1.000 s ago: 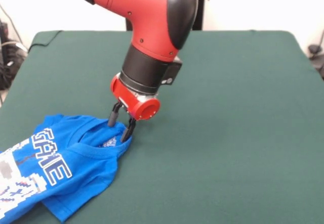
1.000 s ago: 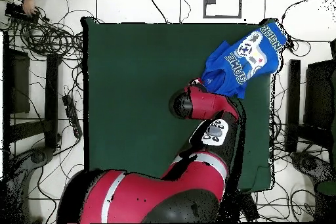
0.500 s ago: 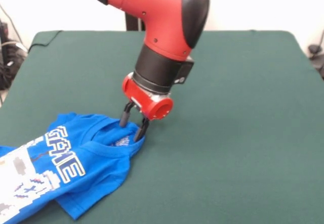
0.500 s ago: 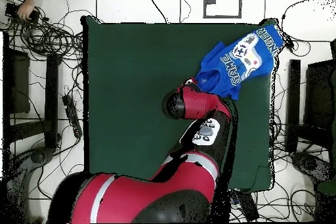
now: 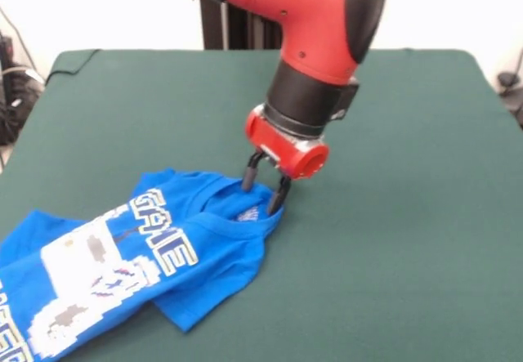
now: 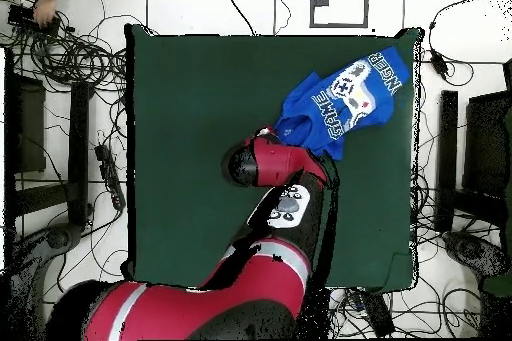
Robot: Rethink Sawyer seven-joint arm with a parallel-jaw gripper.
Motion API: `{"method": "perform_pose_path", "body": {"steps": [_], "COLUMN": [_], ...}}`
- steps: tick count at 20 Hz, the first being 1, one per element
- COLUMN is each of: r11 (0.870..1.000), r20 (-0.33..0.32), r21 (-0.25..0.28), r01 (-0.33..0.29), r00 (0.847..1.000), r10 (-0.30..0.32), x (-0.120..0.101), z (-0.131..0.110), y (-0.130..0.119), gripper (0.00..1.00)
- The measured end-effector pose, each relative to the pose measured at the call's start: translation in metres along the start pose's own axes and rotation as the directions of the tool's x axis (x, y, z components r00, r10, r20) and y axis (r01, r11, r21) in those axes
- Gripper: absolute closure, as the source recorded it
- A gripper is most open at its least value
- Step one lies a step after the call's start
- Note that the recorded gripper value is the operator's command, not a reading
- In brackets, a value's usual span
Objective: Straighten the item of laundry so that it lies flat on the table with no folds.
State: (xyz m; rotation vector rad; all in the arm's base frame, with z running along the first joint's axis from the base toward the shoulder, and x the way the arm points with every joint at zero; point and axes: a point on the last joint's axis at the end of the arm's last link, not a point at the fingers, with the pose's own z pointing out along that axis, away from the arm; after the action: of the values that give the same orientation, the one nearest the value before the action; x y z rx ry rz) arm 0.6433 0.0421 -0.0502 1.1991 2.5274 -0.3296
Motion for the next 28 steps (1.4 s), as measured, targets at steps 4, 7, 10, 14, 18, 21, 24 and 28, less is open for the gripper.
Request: {"method": "perform_pose_path", "body": {"steps": [4,7,10,14,18,21,24,28], "r11": [1.000,0.999,0.998,0.997,0.996,0.994,0.993,0.995], "r20": [-0.019,-0.032,-0.046,-0.070,-0.078,-0.076,-0.071,-0.060], "r21": [0.008,0.007,0.004,-0.002,0.004,0.041,0.074,0.089], "r01": [0.029,0.053,0.067,0.076,0.089,0.103,0.092,0.045], "r00": [0.999,0.998,0.997,0.995,0.993,0.992,0.994,0.997], "r10": [-0.029,-0.053,-0.067,-0.076,-0.089,-0.100,-0.087,-0.039], "x": [0.028,0.053,0.074,0.107,0.124,0.123,0.107,0.066], "z": [-0.014,-0.027,-0.038,-0.055,-0.066,-0.078,-0.086,-0.099], "y": [0.013,0.028,0.042,0.061,0.069,0.065,0.059,0.051], "gripper": [0.00,0.00,0.00,0.00,0.00,0.00,0.00,0.00]}}
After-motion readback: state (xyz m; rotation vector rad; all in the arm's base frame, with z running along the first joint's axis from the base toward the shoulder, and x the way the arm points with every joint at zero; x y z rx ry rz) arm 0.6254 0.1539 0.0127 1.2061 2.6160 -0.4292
